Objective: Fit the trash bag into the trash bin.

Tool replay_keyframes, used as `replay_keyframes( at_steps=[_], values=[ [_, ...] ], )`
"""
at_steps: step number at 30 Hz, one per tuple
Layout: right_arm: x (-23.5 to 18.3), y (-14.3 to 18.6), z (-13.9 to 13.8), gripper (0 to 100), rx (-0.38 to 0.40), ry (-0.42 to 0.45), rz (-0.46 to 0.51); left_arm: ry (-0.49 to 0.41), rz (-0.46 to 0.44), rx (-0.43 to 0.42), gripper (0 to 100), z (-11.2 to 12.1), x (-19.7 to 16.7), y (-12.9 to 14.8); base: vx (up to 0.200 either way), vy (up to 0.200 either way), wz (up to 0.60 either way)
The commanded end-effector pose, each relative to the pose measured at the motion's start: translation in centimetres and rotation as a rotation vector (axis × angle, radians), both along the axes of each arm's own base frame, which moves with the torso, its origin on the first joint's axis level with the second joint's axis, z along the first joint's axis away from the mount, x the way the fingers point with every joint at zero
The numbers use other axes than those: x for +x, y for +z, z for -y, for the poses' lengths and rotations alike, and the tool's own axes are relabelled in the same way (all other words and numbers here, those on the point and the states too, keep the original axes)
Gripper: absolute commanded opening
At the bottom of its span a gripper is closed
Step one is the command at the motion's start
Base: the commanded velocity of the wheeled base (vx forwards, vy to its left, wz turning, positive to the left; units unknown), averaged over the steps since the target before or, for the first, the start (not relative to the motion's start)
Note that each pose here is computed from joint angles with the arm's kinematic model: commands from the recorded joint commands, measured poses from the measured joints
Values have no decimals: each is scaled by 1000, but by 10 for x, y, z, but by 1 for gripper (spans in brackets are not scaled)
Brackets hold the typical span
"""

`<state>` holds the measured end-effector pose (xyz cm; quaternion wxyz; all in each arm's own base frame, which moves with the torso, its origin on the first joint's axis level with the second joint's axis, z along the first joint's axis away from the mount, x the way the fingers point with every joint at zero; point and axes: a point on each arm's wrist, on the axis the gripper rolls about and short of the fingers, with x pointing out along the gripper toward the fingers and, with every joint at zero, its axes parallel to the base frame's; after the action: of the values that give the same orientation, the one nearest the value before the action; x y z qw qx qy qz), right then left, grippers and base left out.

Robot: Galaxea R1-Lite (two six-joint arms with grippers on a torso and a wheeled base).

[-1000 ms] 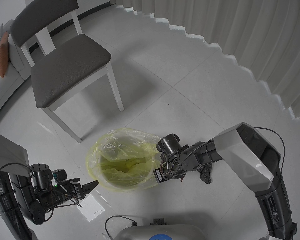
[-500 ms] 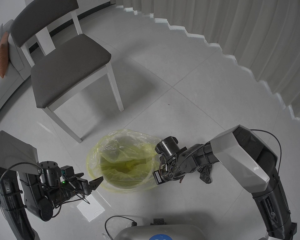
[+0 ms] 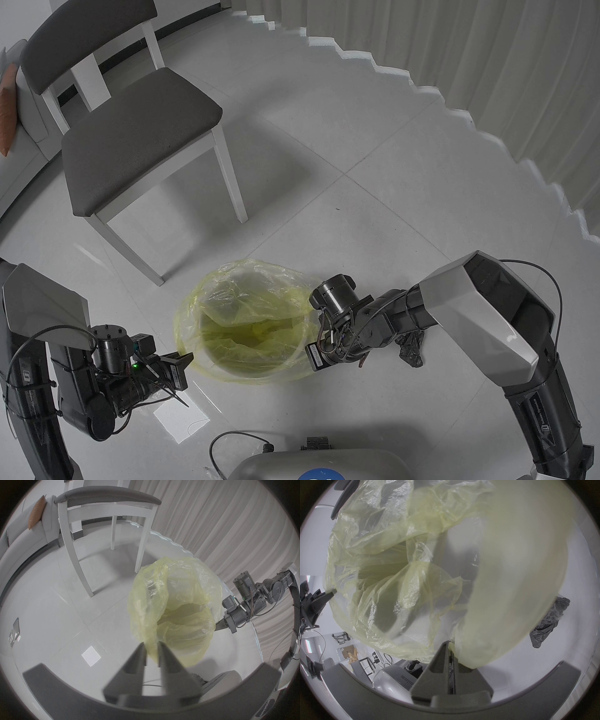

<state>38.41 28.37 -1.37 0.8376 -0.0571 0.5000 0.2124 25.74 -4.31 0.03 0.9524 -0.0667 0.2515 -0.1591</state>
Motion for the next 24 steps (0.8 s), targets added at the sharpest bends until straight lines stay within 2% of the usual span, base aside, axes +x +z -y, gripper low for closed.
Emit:
replay_keyframes(
  at_steps=[1, 10, 24],
  values=[
    [-1, 0, 0, 0, -2, 0, -3, 7, 1, -1, 0, -1, 3, -4, 0, 0, 0],
    [2, -3, 1, 0, 0, -6, -1, 36, -41, 9, 0, -10, 9, -21, 0, 0, 0],
    [16, -25, 0, 0, -3, -22, -7, 33, -19, 66, 0, -18, 31, -41, 0, 0, 0]
  ],
)
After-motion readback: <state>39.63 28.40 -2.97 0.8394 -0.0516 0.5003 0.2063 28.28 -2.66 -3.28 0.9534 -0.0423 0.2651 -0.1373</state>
